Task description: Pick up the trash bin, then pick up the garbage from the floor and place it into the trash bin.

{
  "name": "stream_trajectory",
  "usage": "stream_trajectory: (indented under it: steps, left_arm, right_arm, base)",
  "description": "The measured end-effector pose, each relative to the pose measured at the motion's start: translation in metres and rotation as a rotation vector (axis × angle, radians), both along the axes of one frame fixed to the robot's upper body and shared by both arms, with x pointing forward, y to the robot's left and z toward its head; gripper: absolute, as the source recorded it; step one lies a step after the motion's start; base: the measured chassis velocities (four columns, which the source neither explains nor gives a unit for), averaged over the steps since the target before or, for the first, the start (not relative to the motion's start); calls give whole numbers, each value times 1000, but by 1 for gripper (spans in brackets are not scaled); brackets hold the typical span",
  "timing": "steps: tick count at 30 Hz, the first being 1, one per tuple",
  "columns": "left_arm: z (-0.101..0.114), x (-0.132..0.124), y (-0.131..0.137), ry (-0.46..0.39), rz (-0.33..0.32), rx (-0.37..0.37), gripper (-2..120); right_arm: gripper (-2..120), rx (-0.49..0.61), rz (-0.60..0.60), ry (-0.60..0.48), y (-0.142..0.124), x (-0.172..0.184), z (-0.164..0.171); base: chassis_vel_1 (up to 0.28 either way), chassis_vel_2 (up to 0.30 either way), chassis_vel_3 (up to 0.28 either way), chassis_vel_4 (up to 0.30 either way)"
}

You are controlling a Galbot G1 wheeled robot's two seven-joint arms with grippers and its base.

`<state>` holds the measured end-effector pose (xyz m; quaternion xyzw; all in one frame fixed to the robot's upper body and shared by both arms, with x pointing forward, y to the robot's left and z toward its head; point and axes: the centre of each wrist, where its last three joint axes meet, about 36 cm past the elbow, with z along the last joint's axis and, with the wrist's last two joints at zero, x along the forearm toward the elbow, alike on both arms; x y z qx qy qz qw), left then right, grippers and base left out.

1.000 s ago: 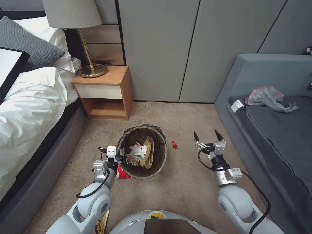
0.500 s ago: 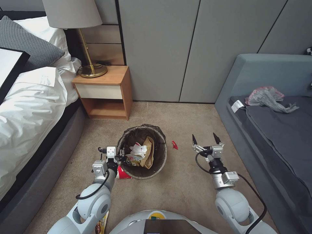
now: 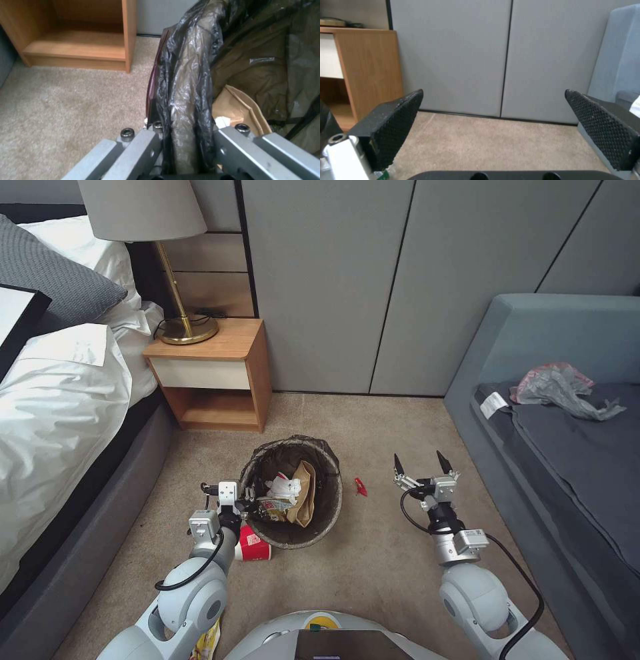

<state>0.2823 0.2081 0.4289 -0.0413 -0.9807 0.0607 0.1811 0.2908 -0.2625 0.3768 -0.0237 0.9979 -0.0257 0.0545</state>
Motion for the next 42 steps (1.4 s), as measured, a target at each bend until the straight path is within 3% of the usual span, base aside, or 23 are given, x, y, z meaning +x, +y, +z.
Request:
stream_trajectory:
  steps: [29,42]
  left_arm:
    - [0,2,2,-6,9,4,0]
    - [0,0,5,-3,26,8,0]
  right_arm:
    - [100,-25,-11,-12,-2,20,-7]
    - [100,22,137,136,-26,53,-21]
  base:
    - [-37,33,39,-34]
    - [0,0,0,0]
